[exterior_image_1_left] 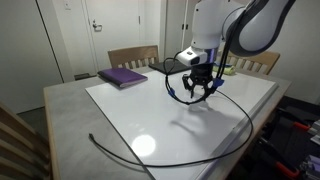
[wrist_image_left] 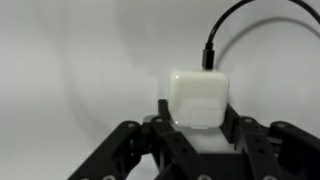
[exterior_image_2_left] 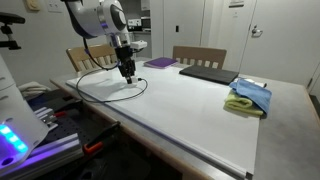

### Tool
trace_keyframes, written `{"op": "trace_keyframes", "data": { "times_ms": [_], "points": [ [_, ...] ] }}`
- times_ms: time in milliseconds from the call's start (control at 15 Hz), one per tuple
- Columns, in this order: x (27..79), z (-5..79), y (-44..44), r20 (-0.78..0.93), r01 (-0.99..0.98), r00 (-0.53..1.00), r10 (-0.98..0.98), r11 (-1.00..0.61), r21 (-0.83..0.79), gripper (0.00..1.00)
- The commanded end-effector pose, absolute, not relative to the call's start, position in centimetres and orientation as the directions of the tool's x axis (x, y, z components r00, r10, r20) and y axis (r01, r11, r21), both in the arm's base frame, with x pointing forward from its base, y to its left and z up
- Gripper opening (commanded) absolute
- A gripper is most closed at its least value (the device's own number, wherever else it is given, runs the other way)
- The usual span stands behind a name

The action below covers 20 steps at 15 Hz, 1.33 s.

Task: Unwind the phone charger on the whiteboard

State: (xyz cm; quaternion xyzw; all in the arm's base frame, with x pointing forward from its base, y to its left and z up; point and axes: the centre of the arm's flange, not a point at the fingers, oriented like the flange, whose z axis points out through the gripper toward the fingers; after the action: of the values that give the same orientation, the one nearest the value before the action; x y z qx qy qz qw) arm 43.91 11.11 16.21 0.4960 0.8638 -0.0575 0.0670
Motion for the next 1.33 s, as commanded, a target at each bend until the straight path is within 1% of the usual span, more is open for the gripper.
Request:
{"op": "trace_keyframes", "data": {
  "times_ms": [0,267,533,800,1133,1200,1267],
  "points": [
    [44.0,15.9,10.6,-0.22,0.906,-0.423,0.879,0.417,-0.074,0.26],
    [44.7,15.8,7.9,-0.279,0.981,-0.187,0.942,0.166,-0.097,0.26],
    [44.7,15.7,3.2,-0.315,0.994,0.049,0.948,-0.078,-0.082,0.26],
    [45.3,16.1,-0.9,-0.332,0.949,0.279,0.901,-0.311,-0.046,0.26],
    [46.0,17.0,-4.1,-0.307,0.823,0.546,0.779,-0.568,0.021,0.26],
    [45.5,16.3,-3.5,-0.308,0.87,0.471,0.826,-0.493,0.009,0.26],
    [45.6,16.4,-3.7,-0.307,0.864,0.482,0.821,-0.503,0.012,0.51]
  ]
}}
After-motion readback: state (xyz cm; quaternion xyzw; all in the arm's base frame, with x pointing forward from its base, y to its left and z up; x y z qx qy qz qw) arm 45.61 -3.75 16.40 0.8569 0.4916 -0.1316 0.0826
